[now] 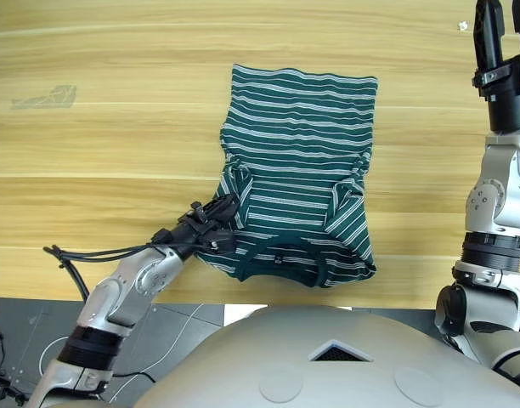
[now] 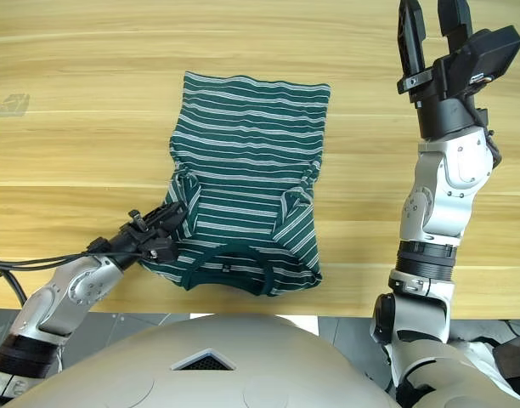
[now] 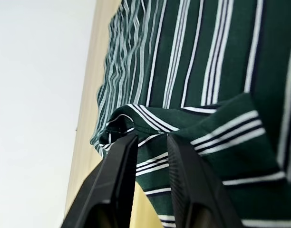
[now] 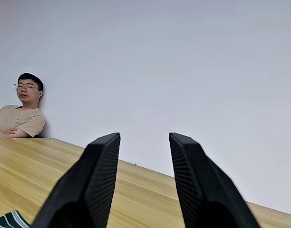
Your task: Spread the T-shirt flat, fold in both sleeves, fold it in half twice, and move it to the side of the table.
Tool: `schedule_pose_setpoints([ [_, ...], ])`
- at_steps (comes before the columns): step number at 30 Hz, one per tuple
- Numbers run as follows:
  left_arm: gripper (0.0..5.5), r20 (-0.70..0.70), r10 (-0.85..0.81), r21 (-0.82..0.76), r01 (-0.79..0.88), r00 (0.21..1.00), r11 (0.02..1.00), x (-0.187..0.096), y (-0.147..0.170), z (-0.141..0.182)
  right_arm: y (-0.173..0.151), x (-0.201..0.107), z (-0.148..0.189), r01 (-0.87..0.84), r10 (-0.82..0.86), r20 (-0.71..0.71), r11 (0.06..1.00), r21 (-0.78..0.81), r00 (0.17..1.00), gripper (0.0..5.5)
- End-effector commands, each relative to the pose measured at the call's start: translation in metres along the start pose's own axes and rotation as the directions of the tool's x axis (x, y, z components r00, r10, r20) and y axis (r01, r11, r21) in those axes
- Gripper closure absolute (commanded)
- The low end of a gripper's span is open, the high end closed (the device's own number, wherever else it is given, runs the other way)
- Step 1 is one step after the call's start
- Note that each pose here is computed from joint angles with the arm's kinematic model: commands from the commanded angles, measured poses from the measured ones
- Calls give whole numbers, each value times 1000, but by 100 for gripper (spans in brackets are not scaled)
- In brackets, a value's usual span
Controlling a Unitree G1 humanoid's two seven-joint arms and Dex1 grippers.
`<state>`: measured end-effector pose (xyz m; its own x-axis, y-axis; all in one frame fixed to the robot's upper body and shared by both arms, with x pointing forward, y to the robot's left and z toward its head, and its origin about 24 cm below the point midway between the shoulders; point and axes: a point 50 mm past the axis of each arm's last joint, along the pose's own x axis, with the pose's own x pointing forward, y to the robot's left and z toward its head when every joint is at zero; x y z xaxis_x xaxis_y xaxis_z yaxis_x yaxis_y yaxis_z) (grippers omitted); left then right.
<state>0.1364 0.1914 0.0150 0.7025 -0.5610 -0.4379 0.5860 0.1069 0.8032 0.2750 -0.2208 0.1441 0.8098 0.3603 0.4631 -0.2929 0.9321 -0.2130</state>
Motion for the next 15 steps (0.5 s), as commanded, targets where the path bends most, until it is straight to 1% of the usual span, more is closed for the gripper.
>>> schedule_pose_setpoints([
  [1, 439, -70, -186, -94, 179, 980, 979, -13, -47, 1, 6, -4, -4, -14, 14, -26, 1000, -12, 1000, 359],
  [3, 439, -54, -182, -115, 175, 982, 978, -12, -51, 8, 10, -6, -6, -49, 47, -40, 997, -54, 998, 359],
  [5, 439, -66, -165, -105, 157, 984, 982, -14, -48, 7, 10, -11, -9, -74, 69, -55, 992, -105, 996, 359],
  [8, 439, -128, -19, -79, 9, 992, 997, -20, -15, -5, 7, -23, -11, -104, 93, -76, 982, -157, 993, 359],
  [10, 439, -134, 75, -93, -88, 988, 992, -25, 5, -5, 4, -32, -12, -144, 126, -98, 969, -200, 987, 359],
  [13, 439, -121, 138, -125, -153, 983, 980, -37, 25, -1, 1, -47, -10, -216, 195, -105, 943, -255, 975, 359],
  [15, 439, -103, 159, -162, -175, 982, 971, -51, 37, 5, -5, -60, -5, -277, 253, -118, 910, -309, 960, 359],
])
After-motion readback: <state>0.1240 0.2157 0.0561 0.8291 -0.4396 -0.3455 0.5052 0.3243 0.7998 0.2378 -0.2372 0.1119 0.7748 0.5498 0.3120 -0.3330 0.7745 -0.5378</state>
